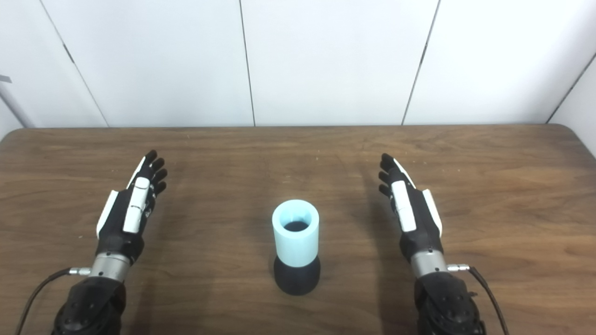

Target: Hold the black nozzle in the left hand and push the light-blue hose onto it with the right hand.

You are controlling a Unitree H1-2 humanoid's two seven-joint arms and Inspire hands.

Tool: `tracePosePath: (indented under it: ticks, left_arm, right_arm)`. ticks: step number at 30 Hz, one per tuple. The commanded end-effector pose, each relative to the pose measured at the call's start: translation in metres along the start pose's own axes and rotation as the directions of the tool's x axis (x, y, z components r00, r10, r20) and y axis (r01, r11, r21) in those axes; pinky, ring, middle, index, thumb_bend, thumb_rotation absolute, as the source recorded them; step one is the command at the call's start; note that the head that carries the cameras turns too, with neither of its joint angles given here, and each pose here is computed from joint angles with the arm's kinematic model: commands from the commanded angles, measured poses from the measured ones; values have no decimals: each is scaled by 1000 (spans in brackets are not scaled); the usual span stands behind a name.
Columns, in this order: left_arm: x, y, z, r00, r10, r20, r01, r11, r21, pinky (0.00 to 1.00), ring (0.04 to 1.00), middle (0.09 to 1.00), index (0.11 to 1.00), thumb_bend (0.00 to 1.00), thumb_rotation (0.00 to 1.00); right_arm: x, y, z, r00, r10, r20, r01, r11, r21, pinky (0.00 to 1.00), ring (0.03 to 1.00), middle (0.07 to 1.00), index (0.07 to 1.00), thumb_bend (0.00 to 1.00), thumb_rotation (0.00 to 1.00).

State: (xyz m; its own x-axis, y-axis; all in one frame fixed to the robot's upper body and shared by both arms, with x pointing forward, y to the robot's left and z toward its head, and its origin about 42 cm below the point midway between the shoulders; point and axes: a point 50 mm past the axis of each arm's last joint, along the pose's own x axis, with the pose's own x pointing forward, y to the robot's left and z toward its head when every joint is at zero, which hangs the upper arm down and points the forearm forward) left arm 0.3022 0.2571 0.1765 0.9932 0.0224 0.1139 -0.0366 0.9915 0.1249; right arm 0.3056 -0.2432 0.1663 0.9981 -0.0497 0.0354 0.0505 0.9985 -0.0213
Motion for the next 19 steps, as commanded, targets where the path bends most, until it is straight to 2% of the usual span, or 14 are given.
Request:
tracePosePath:
  ticks: [1, 7, 19]
  left_arm:
    - [4, -1, 14, 998, 3, 60, -1, 1000, -30, 985, 978, 973, 974, 437, 1000]
    - [6, -3, 11, 997, 15, 71, -10, 997, -73, 999, 983, 979, 984, 448, 1000]
    - [7, -6, 15, 995, 4, 95, 0, 999, -46, 1000, 986, 981, 988, 469, 1000]
  right_arm:
    - [8, 2, 17, 996, -2, 85, -2, 999, 41, 927, 936, 937, 924, 520, 1000]
    - [9, 4, 19, 996, 1, 89, -6, 998, 57, 922, 932, 934, 917, 536, 1000]
    - [10, 5, 17, 993, -21, 118, 7, 993, 122, 978, 940, 932, 921, 551, 1000]
